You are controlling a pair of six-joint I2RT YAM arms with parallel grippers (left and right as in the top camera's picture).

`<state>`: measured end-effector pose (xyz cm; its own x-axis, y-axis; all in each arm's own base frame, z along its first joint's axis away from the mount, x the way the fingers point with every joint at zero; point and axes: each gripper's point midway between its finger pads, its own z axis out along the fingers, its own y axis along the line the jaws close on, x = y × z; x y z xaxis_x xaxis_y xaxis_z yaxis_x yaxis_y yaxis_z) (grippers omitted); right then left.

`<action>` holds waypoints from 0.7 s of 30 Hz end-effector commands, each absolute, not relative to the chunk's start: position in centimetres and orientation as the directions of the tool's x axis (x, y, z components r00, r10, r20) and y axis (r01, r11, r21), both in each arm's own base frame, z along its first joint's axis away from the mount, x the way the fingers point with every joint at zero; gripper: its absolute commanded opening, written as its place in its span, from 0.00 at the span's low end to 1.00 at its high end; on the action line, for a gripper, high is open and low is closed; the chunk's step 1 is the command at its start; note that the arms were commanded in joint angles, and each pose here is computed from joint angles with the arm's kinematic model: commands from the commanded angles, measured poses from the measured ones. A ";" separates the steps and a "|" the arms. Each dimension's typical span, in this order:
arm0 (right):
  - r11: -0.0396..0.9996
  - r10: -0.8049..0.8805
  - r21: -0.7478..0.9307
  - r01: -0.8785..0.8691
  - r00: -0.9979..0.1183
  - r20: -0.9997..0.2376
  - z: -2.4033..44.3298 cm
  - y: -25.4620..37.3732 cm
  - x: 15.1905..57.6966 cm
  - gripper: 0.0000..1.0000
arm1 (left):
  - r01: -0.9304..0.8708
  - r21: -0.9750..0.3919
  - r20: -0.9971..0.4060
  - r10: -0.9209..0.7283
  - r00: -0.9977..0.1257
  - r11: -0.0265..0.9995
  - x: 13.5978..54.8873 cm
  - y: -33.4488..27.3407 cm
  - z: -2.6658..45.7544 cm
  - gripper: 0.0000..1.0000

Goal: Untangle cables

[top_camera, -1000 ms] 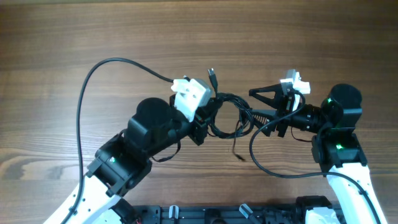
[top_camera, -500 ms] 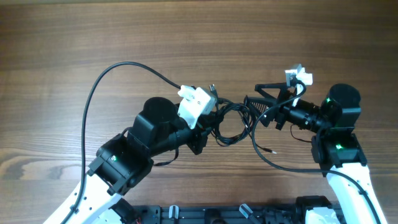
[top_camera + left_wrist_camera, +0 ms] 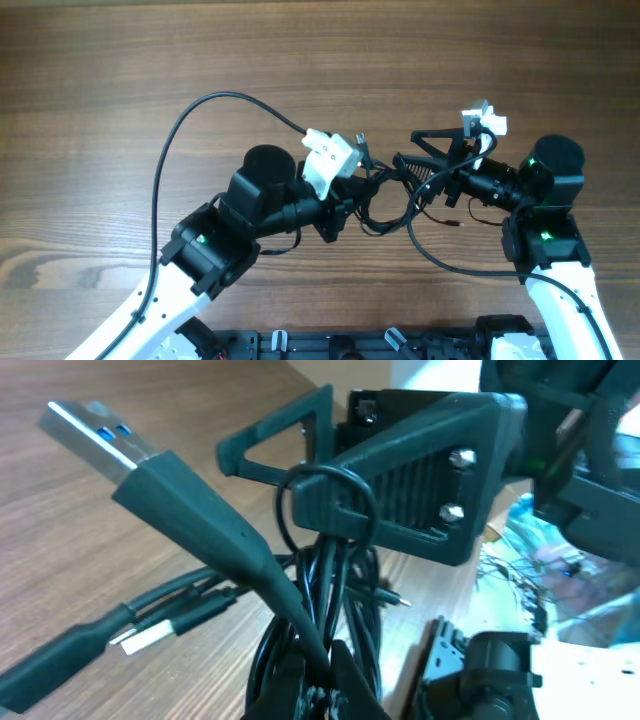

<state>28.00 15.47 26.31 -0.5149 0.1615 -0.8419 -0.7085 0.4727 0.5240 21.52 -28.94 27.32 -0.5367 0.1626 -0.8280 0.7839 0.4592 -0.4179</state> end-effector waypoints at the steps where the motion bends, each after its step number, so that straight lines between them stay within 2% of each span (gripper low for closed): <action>1: 0.557 0.227 0.565 -0.608 -0.544 -0.808 25.9 14.4 29.6 0.84 | 0.826 -0.469 -0.823 0.186 -0.538 0.312 19.0 -30.1 28.8 0.04; 3: 0.634 0.270 0.591 -0.499 -0.573 -0.774 24.4 13.1 30.8 0.84 | 0.832 -0.481 -0.819 0.196 -0.539 0.276 18.4 -30.2 28.9 0.04; 7: 0.766 0.360 0.596 -0.242 -0.606 -0.709 21.0 9.8 32.2 0.87 | 0.839 -0.474 -0.824 0.201 -0.530 0.267 17.9 -29.9 29.2 0.04; 9: 0.790 0.396 0.594 -0.153 -0.612 -0.685 19.9 8.7 32.4 0.90 | 0.862 -0.438 -0.850 0.193 -0.490 0.255 17.6 -29.6 30.0 0.04; 11: 0.796 0.398 0.590 -0.134 -0.619 -0.677 19.5 8.5 32.3 0.93 | 0.877 -0.386 -0.880 0.170 -0.443 0.286 17.8 -28.9 30.9 0.04; 14: 0.798 0.398 0.589 -0.125 -0.625 -0.672 19.3 8.4 32.2 0.97 | 0.852 -0.330 -0.905 0.119 -0.408 0.407 19.2 -27.3 31.9 0.04; 17: 0.801 0.388 0.585 -0.129 -0.631 -0.672 19.2 8.5 32.1 0.99 | 0.723 -0.248 -0.926 0.062 -0.373 0.644 22.3 -23.8 32.2 0.04; 21: 0.807 0.354 0.567 -0.166 -0.632 -0.689 19.2 8.8 31.9 1.00 | 0.551 -0.183 -0.938 0.024 -0.346 0.814 25.1 -20.5 32.0 0.04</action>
